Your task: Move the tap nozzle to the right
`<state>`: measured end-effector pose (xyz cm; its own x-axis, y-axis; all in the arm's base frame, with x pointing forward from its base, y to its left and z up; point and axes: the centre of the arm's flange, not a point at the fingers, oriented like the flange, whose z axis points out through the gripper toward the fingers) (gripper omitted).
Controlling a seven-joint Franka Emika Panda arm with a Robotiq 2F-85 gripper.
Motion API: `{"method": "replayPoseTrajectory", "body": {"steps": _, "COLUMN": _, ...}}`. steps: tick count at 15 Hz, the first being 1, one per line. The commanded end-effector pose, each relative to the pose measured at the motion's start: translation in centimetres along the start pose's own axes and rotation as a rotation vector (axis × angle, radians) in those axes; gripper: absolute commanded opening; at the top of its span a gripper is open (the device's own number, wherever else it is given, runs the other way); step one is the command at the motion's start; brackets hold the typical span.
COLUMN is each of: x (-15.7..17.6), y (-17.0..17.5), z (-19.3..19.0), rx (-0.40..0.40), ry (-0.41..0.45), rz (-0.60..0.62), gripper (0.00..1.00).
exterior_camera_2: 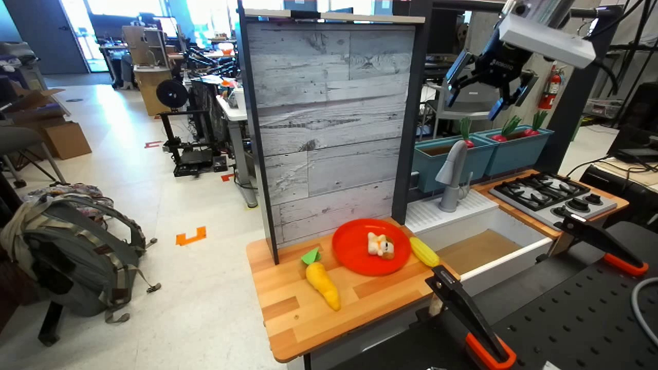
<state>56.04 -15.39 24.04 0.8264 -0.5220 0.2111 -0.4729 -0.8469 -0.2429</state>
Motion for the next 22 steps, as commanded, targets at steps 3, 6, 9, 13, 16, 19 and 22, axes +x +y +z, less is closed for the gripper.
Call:
{"method": "replayPoseTrajectory", "body": {"steps": 3, "x": 2.2, "y": 0.2, "z": 4.9, "rx": 0.001, "ry": -0.020, "rz": 0.069, "gripper": 1.00}}
{"method": "replayPoseTrajectory", "body": {"steps": 6, "x": 2.5, "y": 0.9, "z": 7.1, "rx": 0.003, "ry": -0.050, "rz": 0.117, "gripper": 1.00}}
{"method": "replayPoseTrajectory", "body": {"steps": 9, "x": 2.6, "y": 1.7, "z": 8.8, "rx": -0.002, "ry": -0.075, "rz": 0.160, "gripper": 1.00}}
{"method": "replayPoseTrajectory", "body": {"steps": 13, "x": 2.5, "y": 2.2, "z": 10.4, "rx": -0.012, "ry": -0.105, "rz": 0.199, "gripper": 1.00}}
{"method": "replayPoseTrajectory", "body": {"steps": 16, "x": 2.2, "y": 1.8, "z": 11.2, "rx": -0.037, "ry": -0.137, "rz": 0.222, "gripper": 1.00}}
{"method": "replayPoseTrajectory", "body": {"steps": 19, "x": 2.0, "y": 1.4, "z": 11.9, "rx": -0.056, "ry": -0.159, "rz": 0.227, "gripper": 1.00}}
{"method": "replayPoseTrajectory", "body": {"steps": 22, "x": 2.2, "y": 1.4, "z": 12.6, "rx": -0.069, "ry": -0.168, "rz": 0.238, "gripper": 1.00}}
